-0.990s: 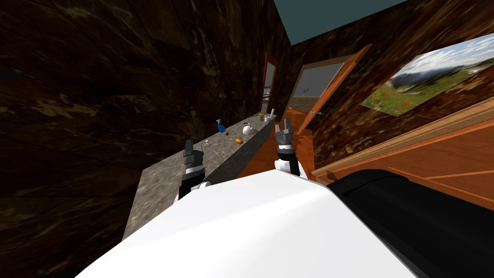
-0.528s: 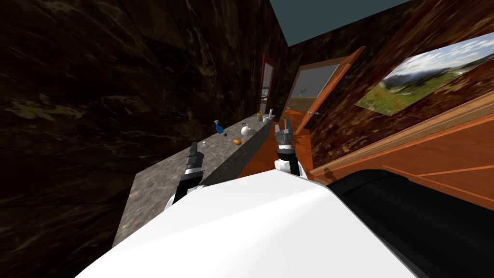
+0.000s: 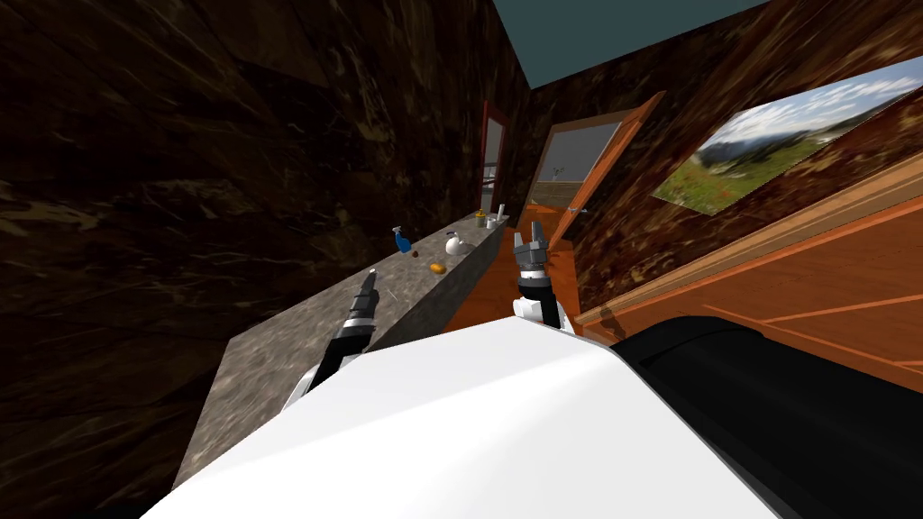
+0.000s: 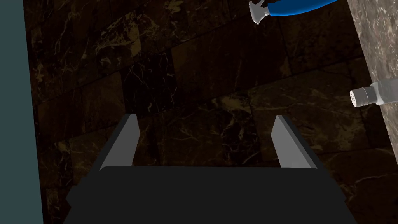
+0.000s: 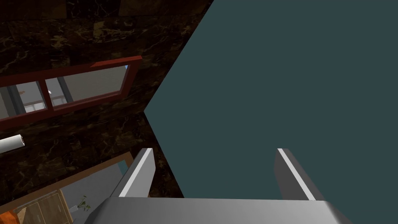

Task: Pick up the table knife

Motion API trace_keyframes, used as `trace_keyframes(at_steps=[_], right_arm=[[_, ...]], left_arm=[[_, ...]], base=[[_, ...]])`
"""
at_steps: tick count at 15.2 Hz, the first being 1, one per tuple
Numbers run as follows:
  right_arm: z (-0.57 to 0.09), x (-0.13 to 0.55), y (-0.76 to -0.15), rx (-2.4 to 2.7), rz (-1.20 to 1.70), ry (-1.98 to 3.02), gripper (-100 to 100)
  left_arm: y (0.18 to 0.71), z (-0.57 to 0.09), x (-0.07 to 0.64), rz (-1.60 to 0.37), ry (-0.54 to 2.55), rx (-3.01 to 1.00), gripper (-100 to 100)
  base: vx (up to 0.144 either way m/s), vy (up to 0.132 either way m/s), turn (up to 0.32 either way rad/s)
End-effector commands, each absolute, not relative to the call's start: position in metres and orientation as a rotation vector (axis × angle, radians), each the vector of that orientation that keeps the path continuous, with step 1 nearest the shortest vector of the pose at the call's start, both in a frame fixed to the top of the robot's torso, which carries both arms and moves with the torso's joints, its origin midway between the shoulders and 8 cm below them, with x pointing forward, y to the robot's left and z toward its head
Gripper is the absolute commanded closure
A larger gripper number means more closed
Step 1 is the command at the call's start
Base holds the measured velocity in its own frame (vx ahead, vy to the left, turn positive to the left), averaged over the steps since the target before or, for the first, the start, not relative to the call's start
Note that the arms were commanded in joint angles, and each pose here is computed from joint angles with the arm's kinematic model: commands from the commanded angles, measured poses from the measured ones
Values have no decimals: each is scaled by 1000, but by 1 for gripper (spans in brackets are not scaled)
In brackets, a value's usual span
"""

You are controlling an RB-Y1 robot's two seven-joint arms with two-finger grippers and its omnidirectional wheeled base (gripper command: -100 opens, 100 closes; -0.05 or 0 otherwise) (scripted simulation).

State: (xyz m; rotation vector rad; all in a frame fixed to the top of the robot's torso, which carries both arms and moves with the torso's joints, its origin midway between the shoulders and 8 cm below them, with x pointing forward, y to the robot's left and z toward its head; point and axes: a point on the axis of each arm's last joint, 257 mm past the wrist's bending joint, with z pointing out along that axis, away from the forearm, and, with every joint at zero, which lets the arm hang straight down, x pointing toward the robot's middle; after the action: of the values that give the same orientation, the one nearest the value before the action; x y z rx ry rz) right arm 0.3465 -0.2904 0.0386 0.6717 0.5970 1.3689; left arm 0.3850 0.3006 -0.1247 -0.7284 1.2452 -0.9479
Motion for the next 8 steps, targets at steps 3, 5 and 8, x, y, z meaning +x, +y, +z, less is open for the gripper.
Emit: trace_keyframes(at_steps=[3,5,8], right_arm=[[39,346,-290,672,1369,597,0],[39,346,-290,672,1369,597,0],[39,346,-290,672,1369,597,0]], left_arm=[[318,-151,387,-870,1339,-743,-100],[328,-165,386,-825,1390,-752,-100],[351,-191,383,-730,1485,-769,-100]], base=[[37,-42,-61],[44,-45,-69],[51,-51,-69]])
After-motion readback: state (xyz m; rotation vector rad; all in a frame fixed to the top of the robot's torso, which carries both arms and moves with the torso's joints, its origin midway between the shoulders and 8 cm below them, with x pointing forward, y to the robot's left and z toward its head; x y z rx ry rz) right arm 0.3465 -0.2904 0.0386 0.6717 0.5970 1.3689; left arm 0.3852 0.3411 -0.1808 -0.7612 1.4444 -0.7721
